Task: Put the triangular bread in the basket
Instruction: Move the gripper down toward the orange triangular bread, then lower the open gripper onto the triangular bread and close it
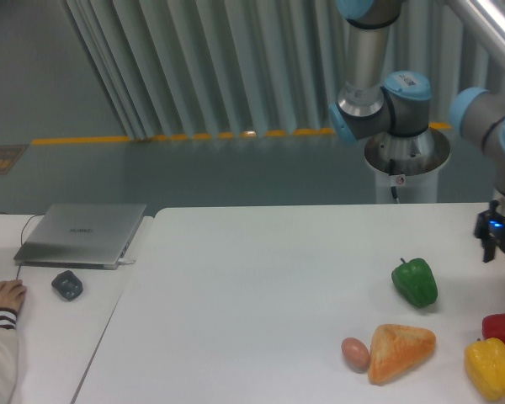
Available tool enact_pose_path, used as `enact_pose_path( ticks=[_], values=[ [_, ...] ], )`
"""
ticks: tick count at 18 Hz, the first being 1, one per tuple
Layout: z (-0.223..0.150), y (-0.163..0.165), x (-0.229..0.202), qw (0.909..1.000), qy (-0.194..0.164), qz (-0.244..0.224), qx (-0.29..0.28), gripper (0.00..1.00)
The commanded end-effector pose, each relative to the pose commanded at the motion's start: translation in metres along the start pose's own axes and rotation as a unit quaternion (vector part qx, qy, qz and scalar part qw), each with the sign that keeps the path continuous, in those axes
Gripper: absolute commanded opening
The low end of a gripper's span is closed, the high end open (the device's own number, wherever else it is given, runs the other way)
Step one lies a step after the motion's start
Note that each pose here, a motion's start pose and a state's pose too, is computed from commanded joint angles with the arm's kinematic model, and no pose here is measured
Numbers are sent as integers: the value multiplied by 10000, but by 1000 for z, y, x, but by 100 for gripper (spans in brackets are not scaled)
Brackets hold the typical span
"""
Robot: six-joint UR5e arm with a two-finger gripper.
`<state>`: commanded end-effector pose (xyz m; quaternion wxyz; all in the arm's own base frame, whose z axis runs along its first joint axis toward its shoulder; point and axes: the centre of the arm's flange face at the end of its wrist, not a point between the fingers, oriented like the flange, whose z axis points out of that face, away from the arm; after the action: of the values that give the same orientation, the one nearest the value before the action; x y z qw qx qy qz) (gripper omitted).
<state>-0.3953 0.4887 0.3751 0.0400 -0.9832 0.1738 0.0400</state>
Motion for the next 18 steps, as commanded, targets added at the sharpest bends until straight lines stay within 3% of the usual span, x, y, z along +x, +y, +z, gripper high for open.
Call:
enact_pose_path(
  ticks=[6,12,18],
  values=[
    [21,-47,7,9989,-161,432,88,100],
    [47,-95,24,9965,-6,831,62,100],
    [88,-121,47,9921,80,1129,-550,100]
  ],
)
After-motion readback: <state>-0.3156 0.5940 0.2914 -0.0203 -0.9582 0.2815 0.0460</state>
